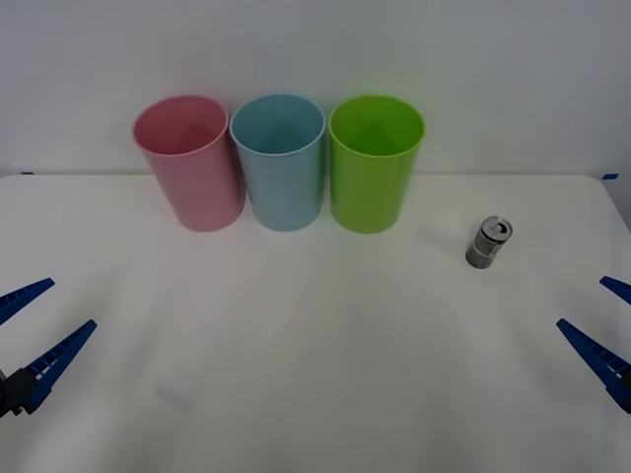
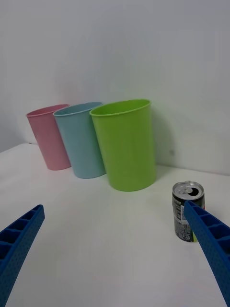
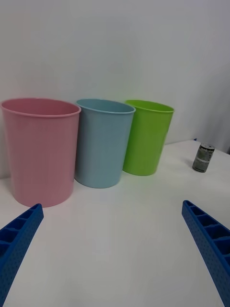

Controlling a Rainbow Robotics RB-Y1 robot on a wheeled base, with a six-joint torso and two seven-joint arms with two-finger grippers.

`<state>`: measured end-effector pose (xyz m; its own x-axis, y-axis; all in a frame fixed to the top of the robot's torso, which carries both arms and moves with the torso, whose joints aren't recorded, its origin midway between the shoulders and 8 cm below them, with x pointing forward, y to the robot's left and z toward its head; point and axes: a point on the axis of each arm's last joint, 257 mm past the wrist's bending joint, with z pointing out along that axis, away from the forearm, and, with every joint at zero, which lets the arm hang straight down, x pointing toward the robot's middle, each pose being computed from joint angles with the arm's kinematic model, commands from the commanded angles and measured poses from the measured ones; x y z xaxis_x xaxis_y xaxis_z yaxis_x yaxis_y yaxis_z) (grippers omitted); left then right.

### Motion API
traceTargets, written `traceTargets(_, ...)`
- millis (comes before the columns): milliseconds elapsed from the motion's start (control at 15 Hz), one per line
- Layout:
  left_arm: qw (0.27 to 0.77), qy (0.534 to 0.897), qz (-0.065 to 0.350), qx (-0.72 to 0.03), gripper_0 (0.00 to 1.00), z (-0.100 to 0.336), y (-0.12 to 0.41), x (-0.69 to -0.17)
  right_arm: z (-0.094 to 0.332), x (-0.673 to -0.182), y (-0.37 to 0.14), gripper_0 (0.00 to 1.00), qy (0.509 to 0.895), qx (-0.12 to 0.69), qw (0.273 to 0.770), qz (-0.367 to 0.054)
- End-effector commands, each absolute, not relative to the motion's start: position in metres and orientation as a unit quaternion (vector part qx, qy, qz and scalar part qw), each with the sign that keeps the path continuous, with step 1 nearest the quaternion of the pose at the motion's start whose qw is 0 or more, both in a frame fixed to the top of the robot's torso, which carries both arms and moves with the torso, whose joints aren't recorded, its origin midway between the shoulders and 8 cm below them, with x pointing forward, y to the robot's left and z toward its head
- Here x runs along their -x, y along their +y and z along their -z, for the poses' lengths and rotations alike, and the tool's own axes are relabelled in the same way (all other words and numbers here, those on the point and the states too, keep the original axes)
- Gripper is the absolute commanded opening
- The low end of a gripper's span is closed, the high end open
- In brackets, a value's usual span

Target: Grasp the object on the table and drop it into the matching bin: aluminum can to the light blue bin, PET bottle to the pink bin.

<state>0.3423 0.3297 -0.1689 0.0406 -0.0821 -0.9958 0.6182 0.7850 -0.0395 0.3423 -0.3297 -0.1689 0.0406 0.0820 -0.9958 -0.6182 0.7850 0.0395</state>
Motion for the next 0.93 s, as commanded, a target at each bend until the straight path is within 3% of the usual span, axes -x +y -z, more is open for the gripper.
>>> traceTargets(67,0.691,0.645,0.253,-0.208,1.0,0.169,0.33,-0.342,0.172,-0.341,-0.328,1.0,0.647,0.208,0.687,-0.257)
traceTargets(467,0.691,0.645,0.253,-0.208,1.0,0.169,0.33,-0.342,0.19,-0.338,-0.328,1.0,0.662,0.21,0.669,-0.265)
traceTargets(933,0.691,0.645,0.253,-0.208,1.0,0.169,0.33,-0.342,0.227,-0.354,-0.325,1.0,0.678,0.216,0.658,-0.248)
